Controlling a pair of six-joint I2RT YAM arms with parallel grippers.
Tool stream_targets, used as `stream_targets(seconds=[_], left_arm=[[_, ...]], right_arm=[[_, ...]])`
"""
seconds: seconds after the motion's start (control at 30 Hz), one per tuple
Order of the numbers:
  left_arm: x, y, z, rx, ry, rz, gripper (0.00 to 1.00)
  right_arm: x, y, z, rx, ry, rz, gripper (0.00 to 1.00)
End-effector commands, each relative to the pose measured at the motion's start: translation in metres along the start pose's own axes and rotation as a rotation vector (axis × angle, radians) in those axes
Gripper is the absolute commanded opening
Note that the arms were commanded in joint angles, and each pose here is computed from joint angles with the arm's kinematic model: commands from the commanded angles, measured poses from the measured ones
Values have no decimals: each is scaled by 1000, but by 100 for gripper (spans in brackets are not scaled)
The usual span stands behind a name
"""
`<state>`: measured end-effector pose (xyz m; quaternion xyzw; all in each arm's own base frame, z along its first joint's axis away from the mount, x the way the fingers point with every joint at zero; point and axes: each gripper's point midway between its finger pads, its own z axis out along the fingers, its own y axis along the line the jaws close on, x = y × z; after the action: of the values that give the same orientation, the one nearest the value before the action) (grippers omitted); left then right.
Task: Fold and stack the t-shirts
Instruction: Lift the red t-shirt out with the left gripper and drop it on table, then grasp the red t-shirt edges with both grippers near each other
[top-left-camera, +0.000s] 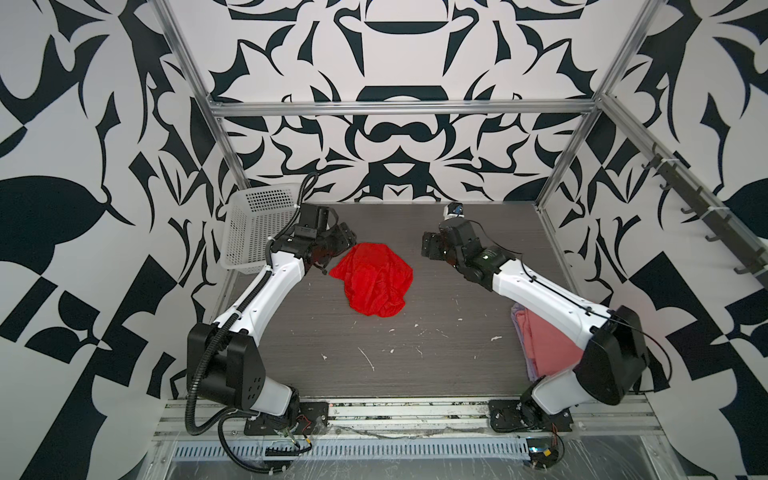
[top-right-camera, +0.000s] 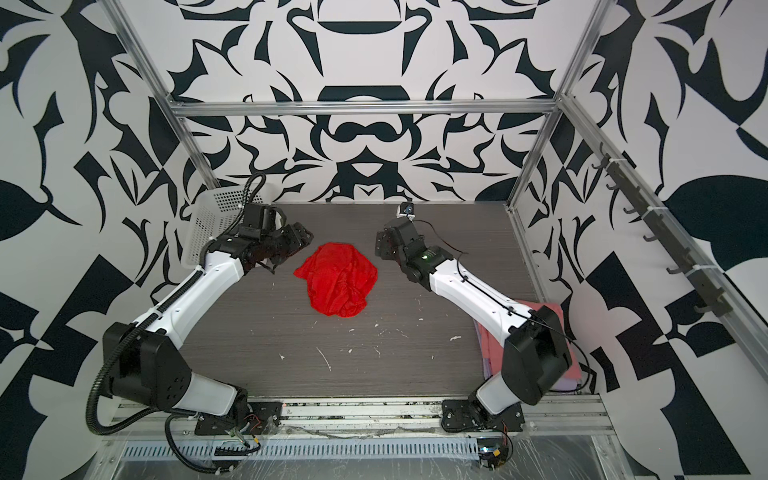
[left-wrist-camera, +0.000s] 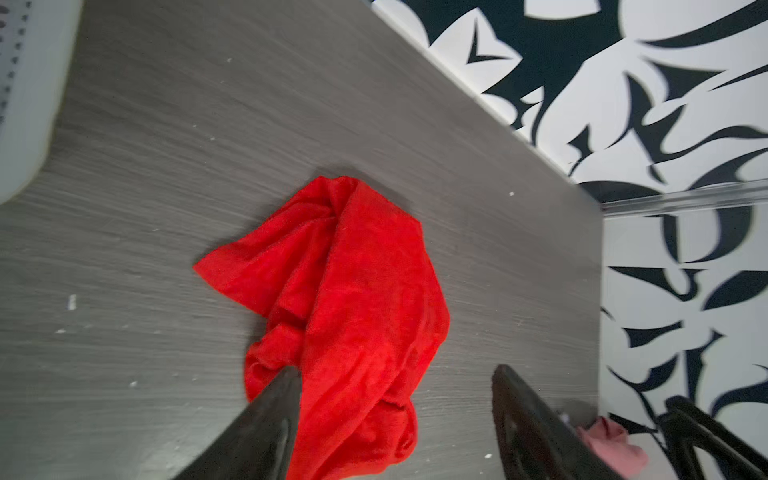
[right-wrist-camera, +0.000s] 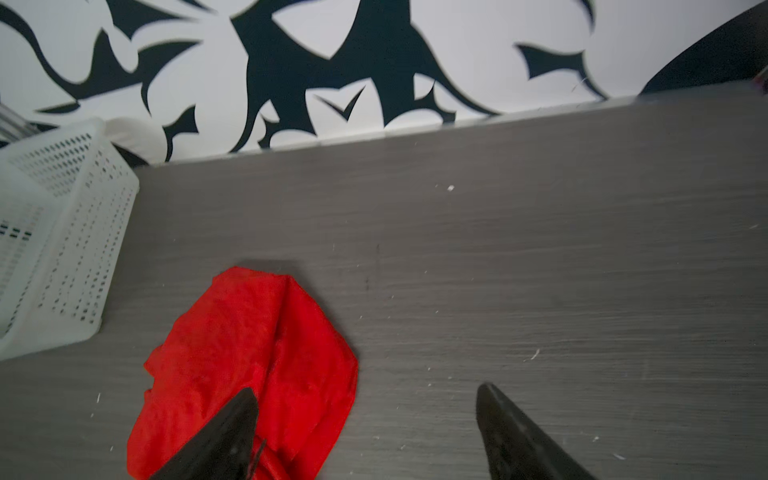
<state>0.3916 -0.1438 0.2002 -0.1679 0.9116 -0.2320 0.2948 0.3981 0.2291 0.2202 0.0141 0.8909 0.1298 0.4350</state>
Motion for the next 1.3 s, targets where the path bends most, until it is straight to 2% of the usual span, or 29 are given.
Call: stream_targets(seconds=[0.0, 0.13, 0.2, 0.33, 0.5, 0.63, 0.77, 0.83, 0.9, 1.07, 1.27], left_arm=[[37, 60, 11, -219, 117, 31, 75], [49, 84, 18, -273, 144, -19, 74], [52, 89, 21, -278, 146, -32, 75], [61, 84, 31, -230, 203, -20, 74], [89, 87, 36, -196, 330, 11, 71], [104, 88, 28, -187, 367, 15, 69], [127, 89, 24, -187, 390, 59, 68], [142, 96, 28, -188, 421, 61, 64], [155, 99, 29, -181, 444, 63, 59], [170, 92, 33, -135, 410, 55, 60], [175, 78, 63, -132, 383, -3, 61]], right_arm=[[-2, 47, -2, -167, 55, -47, 85], [45, 79, 16, -246, 242, -66, 77], [72, 87, 22, -267, 316, -66, 77], [108, 94, 30, -300, 408, -58, 73], [140, 87, 28, -256, 480, -109, 69], [153, 70, 24, -173, 474, -107, 68], [146, 62, 25, -135, 423, -86, 68], [148, 61, 28, -125, 421, -89, 67], [149, 64, 28, -140, 421, -92, 66], [158, 66, 18, -176, 435, -121, 66], [160, 59, 7, -208, 406, -158, 68]])
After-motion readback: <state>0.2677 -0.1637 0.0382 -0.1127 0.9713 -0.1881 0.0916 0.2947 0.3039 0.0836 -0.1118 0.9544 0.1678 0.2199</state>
